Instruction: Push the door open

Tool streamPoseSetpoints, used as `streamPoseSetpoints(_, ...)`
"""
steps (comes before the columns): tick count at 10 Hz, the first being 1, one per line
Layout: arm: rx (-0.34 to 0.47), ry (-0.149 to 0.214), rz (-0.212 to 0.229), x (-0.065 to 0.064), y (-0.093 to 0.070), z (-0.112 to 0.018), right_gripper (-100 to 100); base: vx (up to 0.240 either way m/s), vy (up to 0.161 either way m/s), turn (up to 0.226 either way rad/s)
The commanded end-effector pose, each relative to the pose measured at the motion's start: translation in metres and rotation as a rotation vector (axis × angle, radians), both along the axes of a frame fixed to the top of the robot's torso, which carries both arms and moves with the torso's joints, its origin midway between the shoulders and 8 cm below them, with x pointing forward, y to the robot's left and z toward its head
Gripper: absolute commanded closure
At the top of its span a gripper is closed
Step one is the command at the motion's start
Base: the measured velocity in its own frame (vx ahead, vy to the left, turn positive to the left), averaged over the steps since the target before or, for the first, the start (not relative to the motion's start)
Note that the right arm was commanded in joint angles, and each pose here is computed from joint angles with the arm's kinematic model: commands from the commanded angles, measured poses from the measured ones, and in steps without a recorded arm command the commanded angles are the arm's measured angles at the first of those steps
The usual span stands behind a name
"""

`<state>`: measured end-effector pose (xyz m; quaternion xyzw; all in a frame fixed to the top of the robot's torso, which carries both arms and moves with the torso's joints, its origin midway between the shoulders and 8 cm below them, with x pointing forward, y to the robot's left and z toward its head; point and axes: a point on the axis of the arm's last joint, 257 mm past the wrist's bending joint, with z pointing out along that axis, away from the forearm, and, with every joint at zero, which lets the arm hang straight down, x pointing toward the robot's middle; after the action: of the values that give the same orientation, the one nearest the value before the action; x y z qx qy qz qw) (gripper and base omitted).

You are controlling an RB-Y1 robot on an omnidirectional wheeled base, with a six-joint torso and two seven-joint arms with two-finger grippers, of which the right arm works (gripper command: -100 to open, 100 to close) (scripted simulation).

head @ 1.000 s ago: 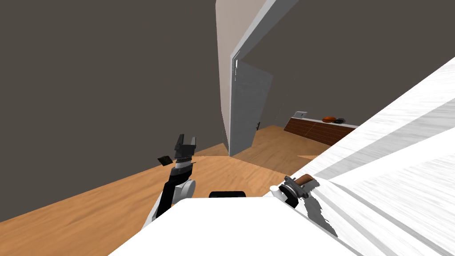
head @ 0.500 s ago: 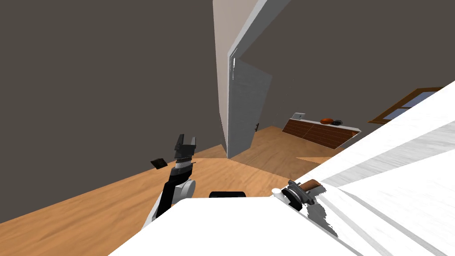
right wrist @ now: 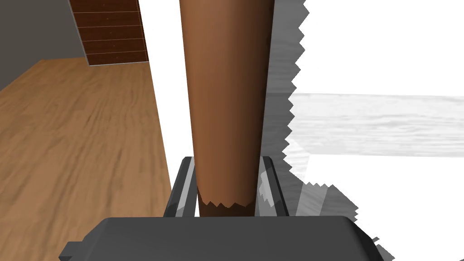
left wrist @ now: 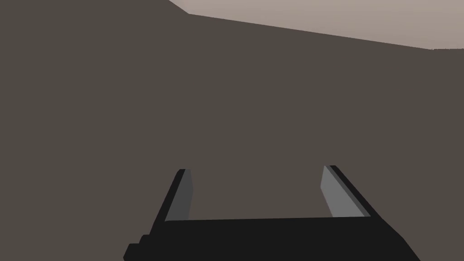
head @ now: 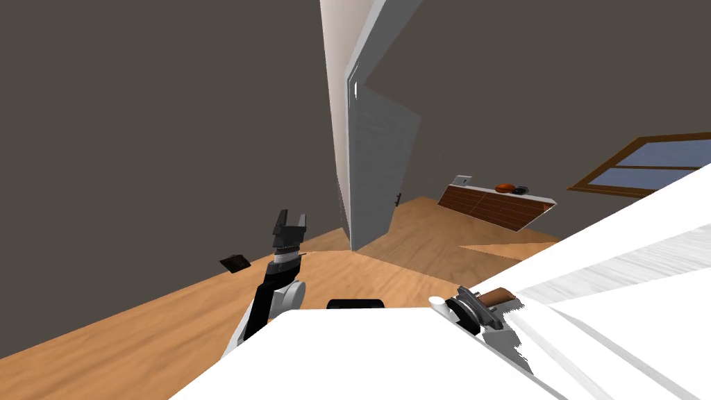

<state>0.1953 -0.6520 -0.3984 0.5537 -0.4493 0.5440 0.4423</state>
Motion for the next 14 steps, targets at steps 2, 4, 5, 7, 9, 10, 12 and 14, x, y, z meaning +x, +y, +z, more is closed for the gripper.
streamPoseSetpoints(2,-0.017,0.001,-0.065,-0.029,-0.015,0.006,100,0.171,-0.133,-0.066)
streamPoseSetpoints(4,-0.017,0.000,-0.097,-0.042,-0.020,0.006,100,0.141,-0.156,-0.061)
streamPoseSetpoints(5,-0.017,-0.001,-0.115,-0.050,-0.023,0.006,100,0.176,-0.133,-0.036)
streamPoseSetpoints(7,-0.017,-0.002,-0.146,-0.062,-0.028,0.007,100,0.179,-0.133,-0.080)
streamPoseSetpoints(9,-0.017,-0.003,-0.162,-0.069,-0.030,0.007,100,0.130,-0.112,-0.042)
streamPoseSetpoints(10,-0.012,-0.004,-0.159,-0.068,-0.030,0.005,100,0.041,-0.042,-0.018)
streamPoseSetpoints(12,-0.014,-0.003,-0.196,-0.084,-0.035,0.006,100,0.095,-0.120,-0.037)
streamPoseSetpoints(14,-0.015,-0.002,-0.236,-0.101,-0.039,0.006,100,0.095,-0.176,-0.045)
